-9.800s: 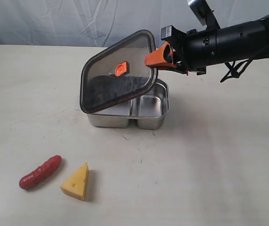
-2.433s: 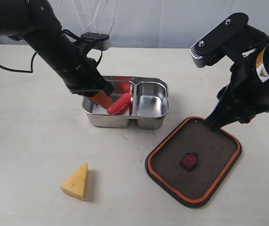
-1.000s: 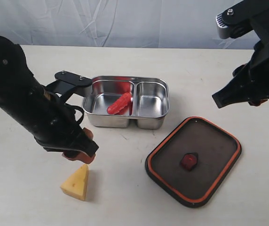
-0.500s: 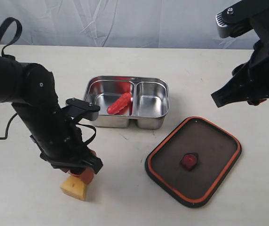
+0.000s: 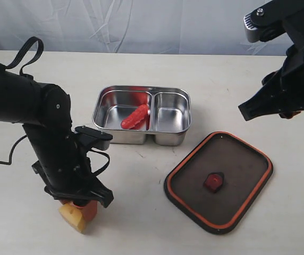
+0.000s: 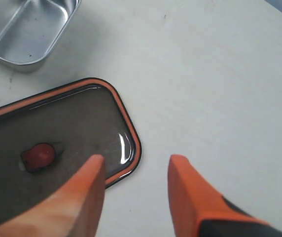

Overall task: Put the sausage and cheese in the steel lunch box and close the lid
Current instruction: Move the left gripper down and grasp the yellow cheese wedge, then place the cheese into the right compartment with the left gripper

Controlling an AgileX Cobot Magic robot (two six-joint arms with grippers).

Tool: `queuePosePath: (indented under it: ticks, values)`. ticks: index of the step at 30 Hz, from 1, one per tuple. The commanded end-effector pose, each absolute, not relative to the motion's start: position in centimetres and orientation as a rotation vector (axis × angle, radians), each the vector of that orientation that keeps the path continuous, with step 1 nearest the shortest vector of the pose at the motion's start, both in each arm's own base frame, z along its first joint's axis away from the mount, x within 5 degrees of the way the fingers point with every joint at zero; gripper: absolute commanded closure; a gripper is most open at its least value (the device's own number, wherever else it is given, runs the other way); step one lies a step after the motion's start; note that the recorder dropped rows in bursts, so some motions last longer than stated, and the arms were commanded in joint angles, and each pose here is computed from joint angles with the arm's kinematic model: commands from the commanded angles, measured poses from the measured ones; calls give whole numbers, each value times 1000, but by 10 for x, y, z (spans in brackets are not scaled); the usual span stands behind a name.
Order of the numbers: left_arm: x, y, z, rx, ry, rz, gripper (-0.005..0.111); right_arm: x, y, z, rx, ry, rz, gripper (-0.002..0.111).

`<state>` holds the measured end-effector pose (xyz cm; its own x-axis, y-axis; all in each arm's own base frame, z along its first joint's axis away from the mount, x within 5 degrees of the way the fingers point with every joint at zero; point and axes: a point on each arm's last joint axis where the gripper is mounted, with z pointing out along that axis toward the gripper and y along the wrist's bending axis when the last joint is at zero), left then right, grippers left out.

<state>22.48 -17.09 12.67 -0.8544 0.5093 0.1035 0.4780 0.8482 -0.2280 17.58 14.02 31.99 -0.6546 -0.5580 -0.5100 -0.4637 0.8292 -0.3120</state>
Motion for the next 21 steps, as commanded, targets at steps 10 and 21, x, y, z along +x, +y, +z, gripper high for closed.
queuePosePath:
  ticks: [10,21]
  values:
    - [225,-172,137,-809,-2908,304,107,178,137,326,-679,2359,-225,68]
    - [274,-202,271,-1225,-3516,790,107,197,101,321,-230,2348,-306,68]
